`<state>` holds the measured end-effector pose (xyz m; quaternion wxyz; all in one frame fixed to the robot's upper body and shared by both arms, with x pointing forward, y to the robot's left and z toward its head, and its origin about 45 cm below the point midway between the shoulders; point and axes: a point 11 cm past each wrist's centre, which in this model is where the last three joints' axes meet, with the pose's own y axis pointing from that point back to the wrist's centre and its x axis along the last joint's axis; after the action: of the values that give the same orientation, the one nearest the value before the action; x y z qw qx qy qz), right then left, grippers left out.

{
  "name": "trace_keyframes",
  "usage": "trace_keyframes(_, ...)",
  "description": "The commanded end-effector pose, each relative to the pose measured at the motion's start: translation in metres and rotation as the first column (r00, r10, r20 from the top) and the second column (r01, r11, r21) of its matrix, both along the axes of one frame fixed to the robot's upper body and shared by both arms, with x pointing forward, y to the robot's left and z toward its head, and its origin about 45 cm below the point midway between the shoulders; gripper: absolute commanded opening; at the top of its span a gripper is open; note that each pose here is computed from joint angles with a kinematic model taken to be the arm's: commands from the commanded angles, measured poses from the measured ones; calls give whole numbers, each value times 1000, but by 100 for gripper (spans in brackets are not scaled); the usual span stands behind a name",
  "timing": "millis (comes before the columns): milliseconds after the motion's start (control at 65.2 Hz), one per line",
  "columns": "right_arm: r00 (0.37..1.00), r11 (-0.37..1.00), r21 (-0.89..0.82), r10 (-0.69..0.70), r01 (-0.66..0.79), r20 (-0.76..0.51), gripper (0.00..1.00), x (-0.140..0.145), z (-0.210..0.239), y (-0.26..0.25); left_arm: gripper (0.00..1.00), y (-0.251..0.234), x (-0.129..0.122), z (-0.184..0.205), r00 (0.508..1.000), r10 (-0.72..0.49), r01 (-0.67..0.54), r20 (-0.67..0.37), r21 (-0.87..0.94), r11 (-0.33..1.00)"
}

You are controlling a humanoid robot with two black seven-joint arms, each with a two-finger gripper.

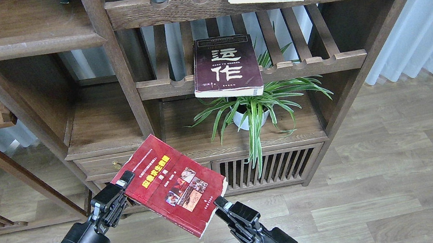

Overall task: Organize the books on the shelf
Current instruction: 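Hold the red paperback with both grippers and regrip with the left gripper, then release the right gripper and lift the red paperback up with the left gripper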

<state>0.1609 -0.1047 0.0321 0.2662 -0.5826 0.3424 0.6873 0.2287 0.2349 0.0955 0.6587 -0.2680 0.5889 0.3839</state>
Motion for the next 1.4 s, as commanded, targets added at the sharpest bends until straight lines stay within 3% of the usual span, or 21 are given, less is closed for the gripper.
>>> trace_keyframes(0,1000,1000,-1,-5,5,6,99,3,1,-1,4,0,2,2,1000,-1,1,7,-1,1000)
trace_keyframes(230,1000,1000,-2,-9,9,5,99,4,1,-2,4,31,7,7,999,30,-32,23,61,998)
trace_keyframes(506,1000,1000,-13,-14,14,-4,99,3,-3,-5,4,99,23,50,989,57,-85,133,218,972)
trace_keyframes(644,1000,999,-34,-16,15,-17,99,2,-10,-9,4,175,37,103,963,122,-204,242,349,915)
trace_keyframes(782,1000,999,-50,-13,12,-23,99,3,-15,-12,4,206,56,156,922,145,-282,359,365,887)
trace_keyframes(966,1000,998,-56,-10,9,-23,99,3,-16,-12,4,233,76,234,847,147,-363,511,354,862)
trace_keyframes(1181,1000,997,-79,-11,9,-29,99,6,-21,-17,4,241,97,298,790,75,-393,609,409,824)
trace_keyframes(1380,1000,997,-76,-7,5,-27,99,7,-21,-15,5,248,118,329,794,-28,-391,607,546,741)
